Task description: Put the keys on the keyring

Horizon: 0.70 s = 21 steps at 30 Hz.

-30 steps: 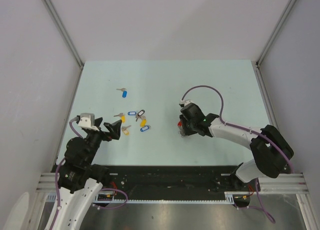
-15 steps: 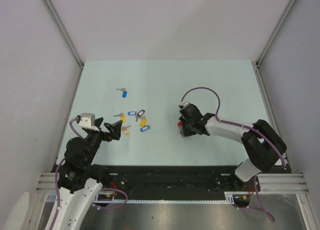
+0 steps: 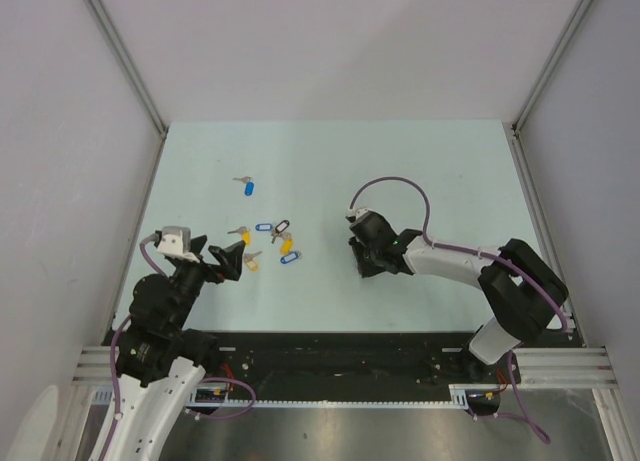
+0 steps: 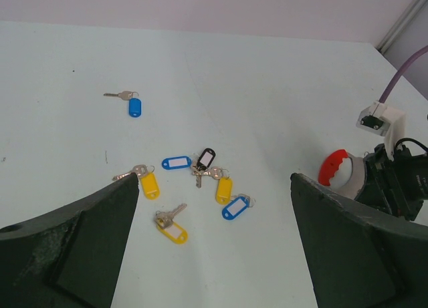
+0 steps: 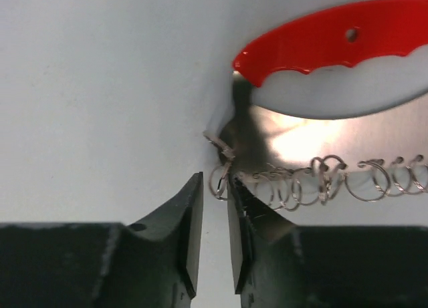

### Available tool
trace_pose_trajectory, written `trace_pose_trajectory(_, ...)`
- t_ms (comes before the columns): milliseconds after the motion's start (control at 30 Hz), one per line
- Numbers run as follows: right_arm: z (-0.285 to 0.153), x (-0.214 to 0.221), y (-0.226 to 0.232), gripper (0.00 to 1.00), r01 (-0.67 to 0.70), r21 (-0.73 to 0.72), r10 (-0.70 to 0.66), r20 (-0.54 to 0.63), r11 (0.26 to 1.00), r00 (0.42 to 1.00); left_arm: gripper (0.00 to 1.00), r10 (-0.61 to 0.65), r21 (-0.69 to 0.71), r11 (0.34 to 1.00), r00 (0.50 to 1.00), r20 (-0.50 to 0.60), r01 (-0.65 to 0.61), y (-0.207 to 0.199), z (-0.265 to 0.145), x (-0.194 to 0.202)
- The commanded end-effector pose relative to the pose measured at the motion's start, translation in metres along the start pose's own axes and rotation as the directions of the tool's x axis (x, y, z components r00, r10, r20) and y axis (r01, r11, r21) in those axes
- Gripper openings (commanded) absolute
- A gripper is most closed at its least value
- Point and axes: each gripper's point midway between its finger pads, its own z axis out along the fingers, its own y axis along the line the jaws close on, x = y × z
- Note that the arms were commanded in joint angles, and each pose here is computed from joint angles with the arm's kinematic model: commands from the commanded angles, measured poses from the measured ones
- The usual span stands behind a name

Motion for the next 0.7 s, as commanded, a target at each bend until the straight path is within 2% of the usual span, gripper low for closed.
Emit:
trace_pose_trajectory(0, -0.003, -0.020, 0.025, 0.32, 0.038, -0.041, -0.036, 0.046, 0.998, 0.998, 1.00, -0.003, 0.028, 1.000, 1.000, 0.030, 0.002, -0.007, -0.002, -0.016)
trace_pose_trajectory(167, -0.016, -0.035, -0.001, 0.53, -0.003, 0.027, 0.001, 0.069, 1.000, 0.998, 1.00, -0.002, 0.028, 1.000, 1.000, 0.025, 0.002, -0.007, -0.002, -0.015)
trace_pose_trajectory(367, -0.025, -0.048, -0.065, 0.68, -0.132, 0.121, 0.122, 0.085, 0.984, 0.989, 1.00, -0.003, 0.027, 1.000, 1.000, 0.029, 0.002, -0.007, -0.002, -0.016)
trace_pose_trajectory(500, -0.020, -0.051, -0.095, 0.73, -0.207, 0.144, 0.195, 0.094, 0.968, 0.976, 1.00, -0.003, 0.030, 1.000, 1.000, 0.028, 0.002, -0.008, -0.002, -0.015)
trace_pose_trajectory(667, -0.003, -0.039, -0.103, 0.76, -0.224, 0.147, 0.220, 0.042, 0.963, 0.974, 1.00, -0.001, 0.032, 0.999, 1.000, 0.028, 0.000, -0.008, -0.002, -0.015)
